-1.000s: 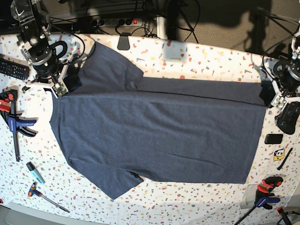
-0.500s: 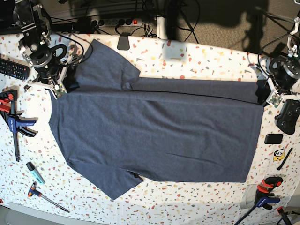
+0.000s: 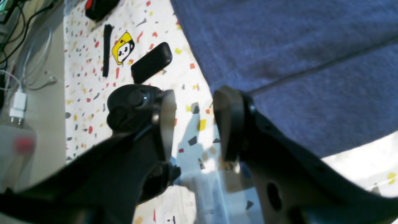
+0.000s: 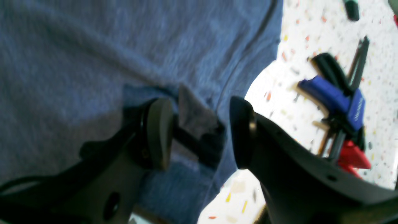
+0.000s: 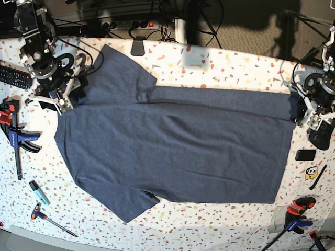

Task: Fold the T-shirt properly
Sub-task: 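Release the right gripper and raise it off the shirt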

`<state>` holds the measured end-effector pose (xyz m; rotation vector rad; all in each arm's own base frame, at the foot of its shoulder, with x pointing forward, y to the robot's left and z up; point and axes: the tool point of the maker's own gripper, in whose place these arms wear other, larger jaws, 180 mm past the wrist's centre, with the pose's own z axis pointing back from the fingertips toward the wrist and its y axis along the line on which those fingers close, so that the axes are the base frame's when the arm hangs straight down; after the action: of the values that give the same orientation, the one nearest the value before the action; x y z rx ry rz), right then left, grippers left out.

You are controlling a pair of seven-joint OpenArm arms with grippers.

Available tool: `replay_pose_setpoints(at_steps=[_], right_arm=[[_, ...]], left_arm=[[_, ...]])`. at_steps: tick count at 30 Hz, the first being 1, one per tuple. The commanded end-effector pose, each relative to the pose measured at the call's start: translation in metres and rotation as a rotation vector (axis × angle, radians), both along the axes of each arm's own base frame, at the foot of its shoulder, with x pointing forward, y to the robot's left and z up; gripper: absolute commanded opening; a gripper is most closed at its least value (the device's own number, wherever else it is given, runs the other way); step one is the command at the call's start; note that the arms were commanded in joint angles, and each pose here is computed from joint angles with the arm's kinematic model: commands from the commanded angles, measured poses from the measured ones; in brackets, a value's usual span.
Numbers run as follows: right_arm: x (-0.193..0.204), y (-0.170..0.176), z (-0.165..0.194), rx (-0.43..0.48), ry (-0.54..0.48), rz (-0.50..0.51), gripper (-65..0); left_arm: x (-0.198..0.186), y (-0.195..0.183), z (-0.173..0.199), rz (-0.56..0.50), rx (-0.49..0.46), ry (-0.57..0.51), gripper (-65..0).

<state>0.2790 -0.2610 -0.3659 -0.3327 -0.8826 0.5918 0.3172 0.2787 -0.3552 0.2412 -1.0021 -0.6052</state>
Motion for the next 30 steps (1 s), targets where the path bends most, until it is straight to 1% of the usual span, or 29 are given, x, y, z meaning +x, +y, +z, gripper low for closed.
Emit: replay_pose_setpoints(at_steps=[1, 4, 7, 10, 13, 16, 18, 21, 25, 27, 30], right_arm=[[0.009, -0.002, 0.019, -0.014, -0.057, 0.007, -35.5], [0.011, 0.01, 0.034, -0.011, -0.08, 0.026, -35.5], [0.01, 0.025, 0.053, -0.009, -0.103, 0.049, -35.5], [0.001, 0.045, 0.071, 0.004, -0.126, 0.088, -35.5], [-0.012, 0.059, 0.078, 0.016, -0.121, 0.116, -35.5], [-0.029, 0.062, 0.069, 0.015, -0.063, 0.122, -35.5], [-0.047, 0.068, 0.053, 0.016, 0.011, 0.161, -35.5], [-0.079, 0.076, 0.031, 0.02, 0.13, 0.225, -35.5], [-0.111, 0.086, 0.012, 0.03, 0.242, 0.299, -35.5], [-0.119, 0.089, 0.007, -0.005, 0.263, 0.336, -35.5], [-0.122, 0.094, -0.001, -0.07, 0.256, 0.395, -35.5]], left_arm=[[0.009, 0.007, 0.016, 0.006, 0.016, -0.045, -41.7], [0.007, 0.008, 0.013, 0.014, 0.02, -0.03, -41.7], [0.005, 0.009, 0.011, 0.029, -0.002, -0.014, -41.7], [0.004, 0.009, 0.009, 0.041, -0.021, -0.002, -41.7], [0.005, 0.008, 0.009, 0.043, -0.029, -0.002, -41.7], [0.004, 0.008, 0.009, 0.044, -0.029, 0.0, -41.7], [0.004, 0.008, 0.009, 0.045, -0.031, 0.001, -41.7], [0.004, 0.006, 0.009, 0.05, -0.059, 0.0, -41.7], [0.005, 0.006, 0.01, 0.052, -0.069, -0.001, -41.7], [0.005, 0.006, 0.01, 0.052, -0.069, -0.001, -41.7], [0.004, 0.006, 0.01, 0.052, -0.069, -0.001, -41.7]])
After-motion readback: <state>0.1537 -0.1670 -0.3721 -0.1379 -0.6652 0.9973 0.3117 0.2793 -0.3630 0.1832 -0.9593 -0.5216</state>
